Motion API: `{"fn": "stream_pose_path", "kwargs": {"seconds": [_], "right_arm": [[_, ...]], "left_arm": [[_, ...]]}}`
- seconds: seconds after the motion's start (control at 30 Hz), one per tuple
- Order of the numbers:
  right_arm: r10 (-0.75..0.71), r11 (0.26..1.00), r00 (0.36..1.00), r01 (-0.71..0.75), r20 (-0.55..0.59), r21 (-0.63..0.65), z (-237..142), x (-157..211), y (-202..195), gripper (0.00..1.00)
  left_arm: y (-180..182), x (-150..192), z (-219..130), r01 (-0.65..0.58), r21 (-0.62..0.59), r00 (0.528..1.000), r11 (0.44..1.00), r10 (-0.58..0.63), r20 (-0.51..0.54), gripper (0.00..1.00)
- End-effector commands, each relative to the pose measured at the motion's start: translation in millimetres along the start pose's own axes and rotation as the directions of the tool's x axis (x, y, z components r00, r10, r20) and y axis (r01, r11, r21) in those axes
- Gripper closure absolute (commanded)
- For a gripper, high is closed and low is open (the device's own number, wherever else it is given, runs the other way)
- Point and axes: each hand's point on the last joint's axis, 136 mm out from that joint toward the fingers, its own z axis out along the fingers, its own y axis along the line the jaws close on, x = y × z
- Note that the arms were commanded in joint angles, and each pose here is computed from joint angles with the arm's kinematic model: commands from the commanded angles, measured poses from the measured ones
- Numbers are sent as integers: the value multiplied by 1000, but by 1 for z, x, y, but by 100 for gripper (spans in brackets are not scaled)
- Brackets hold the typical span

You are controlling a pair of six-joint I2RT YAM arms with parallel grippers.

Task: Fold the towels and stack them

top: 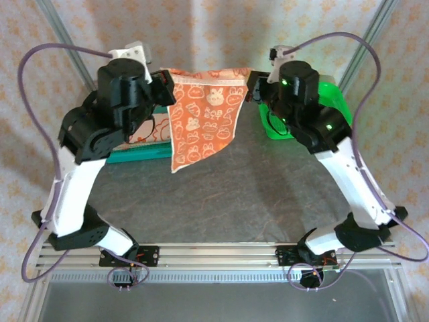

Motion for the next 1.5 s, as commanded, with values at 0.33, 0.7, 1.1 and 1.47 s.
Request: {"fn": "stream_pose_path", "kwargs": {"seconds": [0.33, 0.7, 1.1, 1.47], "right_arm": [[91, 991, 994, -83, -69, 106, -8, 23, -26, 100], [157, 970, 964, -109, -215, 218, 120, 69, -81, 100], [224, 952, 907, -125, -356, 280, 239, 135, -139, 100], [213, 962, 935, -149, -284, 231, 216, 93, -123, 100]], "left_arm": [[10, 35, 21, 7, -79, 998, 997, -12, -67, 100], [47, 87, 167, -44, -172, 958, 984, -7, -285, 100], [121, 152, 285, -116, -271, 898, 956, -16, -439, 100], [99, 108, 256, -36, -210, 933, 977, -43, -357, 100]]}}
